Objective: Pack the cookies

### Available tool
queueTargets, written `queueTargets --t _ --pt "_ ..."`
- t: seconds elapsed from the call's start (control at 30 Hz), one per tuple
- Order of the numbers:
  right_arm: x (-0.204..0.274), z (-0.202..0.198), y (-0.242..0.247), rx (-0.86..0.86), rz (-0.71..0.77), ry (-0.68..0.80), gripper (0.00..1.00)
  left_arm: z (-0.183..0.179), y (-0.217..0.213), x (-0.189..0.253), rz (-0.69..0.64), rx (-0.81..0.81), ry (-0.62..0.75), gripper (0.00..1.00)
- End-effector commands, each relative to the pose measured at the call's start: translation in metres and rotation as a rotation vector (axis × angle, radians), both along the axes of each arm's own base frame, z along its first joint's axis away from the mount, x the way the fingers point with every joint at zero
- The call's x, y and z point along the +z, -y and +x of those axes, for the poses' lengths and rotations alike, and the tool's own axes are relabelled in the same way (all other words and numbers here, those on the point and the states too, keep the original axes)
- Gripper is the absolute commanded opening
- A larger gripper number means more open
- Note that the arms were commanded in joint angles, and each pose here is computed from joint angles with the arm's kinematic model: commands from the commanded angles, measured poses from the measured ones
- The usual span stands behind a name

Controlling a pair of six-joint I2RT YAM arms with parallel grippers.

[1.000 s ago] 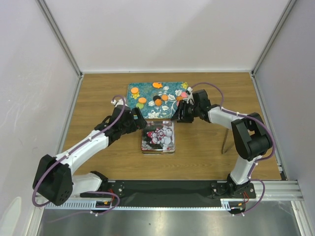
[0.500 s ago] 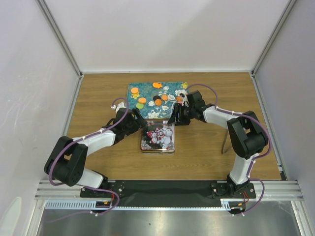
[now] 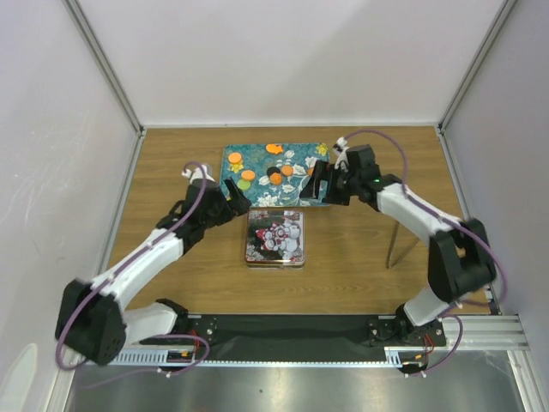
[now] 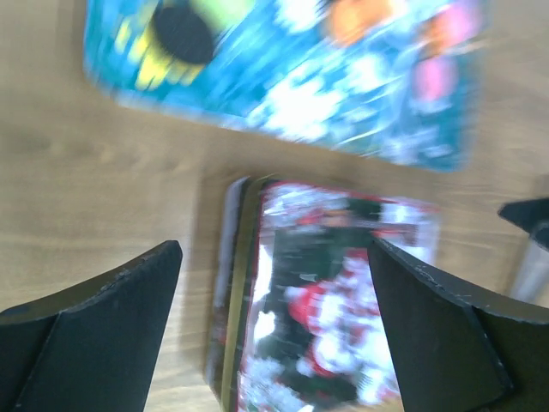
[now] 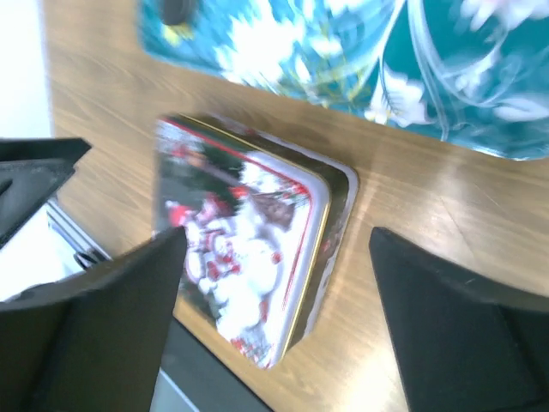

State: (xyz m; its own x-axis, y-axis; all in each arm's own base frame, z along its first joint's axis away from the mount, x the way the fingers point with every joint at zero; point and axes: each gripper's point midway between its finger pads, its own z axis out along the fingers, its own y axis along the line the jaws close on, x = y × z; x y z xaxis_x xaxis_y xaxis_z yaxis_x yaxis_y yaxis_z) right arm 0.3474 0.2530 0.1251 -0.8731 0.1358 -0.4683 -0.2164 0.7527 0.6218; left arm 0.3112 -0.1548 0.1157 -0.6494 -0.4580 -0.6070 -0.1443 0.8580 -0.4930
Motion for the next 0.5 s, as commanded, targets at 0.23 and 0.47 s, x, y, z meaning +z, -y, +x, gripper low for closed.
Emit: queueTargets --t 0.23,0.47 --pt "0.129 -0.035 0.083 -0.281 -0.004 0.363 1.00 -0.056 -0.010 0.130 0.084 -0.291 0.309 1.00" --pt "0.124 -0.069 0.120 -0.393 -0.066 0.401 1.00 -0.081 -0.018 0.131 0.108 -0.349 0.393 1.00"
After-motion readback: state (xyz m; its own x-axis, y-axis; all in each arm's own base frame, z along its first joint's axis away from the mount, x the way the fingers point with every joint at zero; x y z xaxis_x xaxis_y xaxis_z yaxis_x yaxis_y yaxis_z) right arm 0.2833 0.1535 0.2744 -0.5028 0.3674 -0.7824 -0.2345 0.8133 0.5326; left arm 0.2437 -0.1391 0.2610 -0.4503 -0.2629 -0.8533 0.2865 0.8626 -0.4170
